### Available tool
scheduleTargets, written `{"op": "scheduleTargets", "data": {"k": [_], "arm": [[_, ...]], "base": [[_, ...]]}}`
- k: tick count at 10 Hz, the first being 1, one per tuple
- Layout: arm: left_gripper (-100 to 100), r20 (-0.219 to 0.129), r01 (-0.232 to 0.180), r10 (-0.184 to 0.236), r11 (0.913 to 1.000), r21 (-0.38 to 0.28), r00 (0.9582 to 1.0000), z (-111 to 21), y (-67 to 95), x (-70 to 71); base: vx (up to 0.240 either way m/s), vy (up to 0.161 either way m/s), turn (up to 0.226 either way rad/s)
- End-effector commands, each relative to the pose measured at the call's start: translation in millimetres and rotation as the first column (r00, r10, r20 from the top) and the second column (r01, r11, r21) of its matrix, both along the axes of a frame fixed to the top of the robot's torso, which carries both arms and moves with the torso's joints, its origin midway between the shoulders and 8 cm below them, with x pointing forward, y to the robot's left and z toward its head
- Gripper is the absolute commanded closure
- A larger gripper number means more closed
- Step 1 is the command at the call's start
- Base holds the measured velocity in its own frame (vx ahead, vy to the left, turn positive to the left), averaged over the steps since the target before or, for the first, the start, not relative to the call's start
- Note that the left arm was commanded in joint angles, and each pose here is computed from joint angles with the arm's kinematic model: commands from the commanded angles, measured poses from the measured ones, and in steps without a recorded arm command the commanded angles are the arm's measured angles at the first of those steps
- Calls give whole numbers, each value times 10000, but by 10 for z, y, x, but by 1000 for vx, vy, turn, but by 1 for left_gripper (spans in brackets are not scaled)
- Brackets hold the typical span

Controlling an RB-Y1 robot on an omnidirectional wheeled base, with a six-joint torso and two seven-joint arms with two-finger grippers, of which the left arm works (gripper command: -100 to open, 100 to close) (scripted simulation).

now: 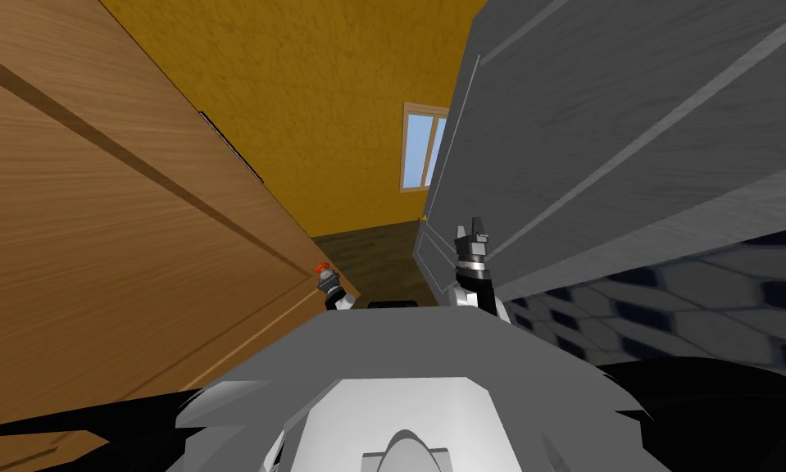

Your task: Push the door open

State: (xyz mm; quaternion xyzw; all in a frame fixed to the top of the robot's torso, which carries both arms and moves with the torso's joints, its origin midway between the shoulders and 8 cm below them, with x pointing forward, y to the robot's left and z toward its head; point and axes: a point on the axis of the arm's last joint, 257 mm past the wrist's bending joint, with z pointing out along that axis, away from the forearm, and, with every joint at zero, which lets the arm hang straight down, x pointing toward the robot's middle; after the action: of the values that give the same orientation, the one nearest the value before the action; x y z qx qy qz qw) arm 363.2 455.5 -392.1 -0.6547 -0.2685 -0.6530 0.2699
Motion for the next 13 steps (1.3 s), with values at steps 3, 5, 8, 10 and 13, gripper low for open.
{"op": "scheduleTargets", "data": {"k": [3,5,8,10,13], "arm": [[100,8,-512,512,9986,134,9987,33,247,-125],[100,16,-775,775,9969,160,9970,41,351,-192],[100,33,-1330,1330,9910,147,9911,43,535,-338],[100,37,-1662,1661,9861,96,9861,31,621,-429],[100,1,-1857,1857,9826,-10,9826,-2,640,-487]], "base": [[162,38,44],[176,46,43],[196,72,58],[213,61,57],[162,45,53]]}}
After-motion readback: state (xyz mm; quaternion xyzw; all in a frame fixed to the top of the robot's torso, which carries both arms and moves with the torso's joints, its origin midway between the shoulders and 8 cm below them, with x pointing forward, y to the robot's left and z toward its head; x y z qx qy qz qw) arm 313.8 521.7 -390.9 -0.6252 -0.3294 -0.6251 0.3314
